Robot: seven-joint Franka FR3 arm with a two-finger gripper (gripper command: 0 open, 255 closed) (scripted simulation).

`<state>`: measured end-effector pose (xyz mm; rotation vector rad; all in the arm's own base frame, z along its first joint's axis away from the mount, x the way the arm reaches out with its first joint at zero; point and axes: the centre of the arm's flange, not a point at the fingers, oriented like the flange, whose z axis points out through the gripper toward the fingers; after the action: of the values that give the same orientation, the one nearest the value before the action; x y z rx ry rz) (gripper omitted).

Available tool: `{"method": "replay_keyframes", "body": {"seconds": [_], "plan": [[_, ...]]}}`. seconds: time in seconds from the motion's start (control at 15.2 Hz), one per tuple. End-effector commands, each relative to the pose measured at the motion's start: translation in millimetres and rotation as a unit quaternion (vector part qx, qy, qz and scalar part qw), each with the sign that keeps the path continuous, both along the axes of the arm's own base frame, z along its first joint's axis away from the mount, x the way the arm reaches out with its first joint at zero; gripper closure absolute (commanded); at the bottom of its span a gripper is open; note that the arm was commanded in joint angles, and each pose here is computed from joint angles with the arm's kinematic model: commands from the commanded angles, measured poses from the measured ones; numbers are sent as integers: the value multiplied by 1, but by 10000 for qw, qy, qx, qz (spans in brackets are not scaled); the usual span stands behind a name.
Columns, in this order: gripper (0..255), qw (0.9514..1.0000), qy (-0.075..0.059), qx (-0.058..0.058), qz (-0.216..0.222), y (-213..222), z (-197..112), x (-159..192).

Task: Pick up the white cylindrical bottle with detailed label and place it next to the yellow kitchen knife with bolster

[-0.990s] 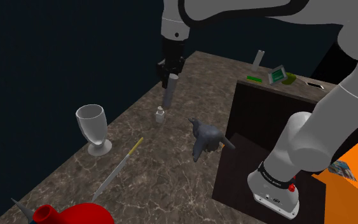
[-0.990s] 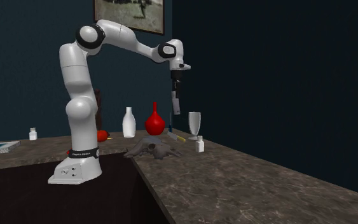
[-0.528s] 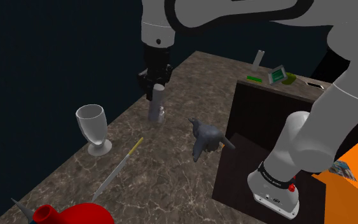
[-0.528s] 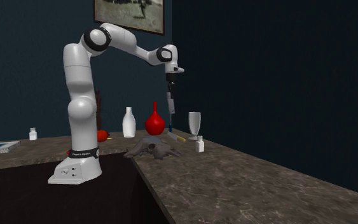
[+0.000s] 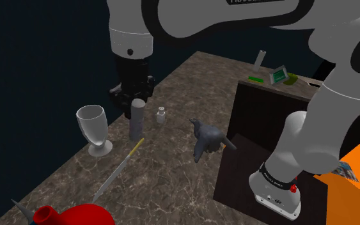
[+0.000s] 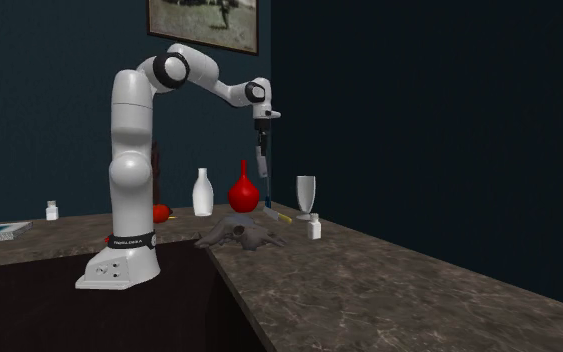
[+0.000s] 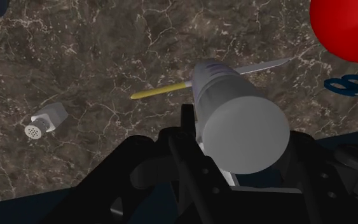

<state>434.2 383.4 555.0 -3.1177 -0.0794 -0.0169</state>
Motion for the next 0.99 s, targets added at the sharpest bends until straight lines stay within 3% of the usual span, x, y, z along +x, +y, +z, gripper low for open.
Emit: {"method": "replay_keyframes", "body": {"seconds": [0.0,0.53,0.92], "plan": [[255,10000,-1,3,-9,24,2,-4],[255,10000,-1,3,-9,123,2,-24],[255,10000,-1,3,-9,123,-29,-24]]}}
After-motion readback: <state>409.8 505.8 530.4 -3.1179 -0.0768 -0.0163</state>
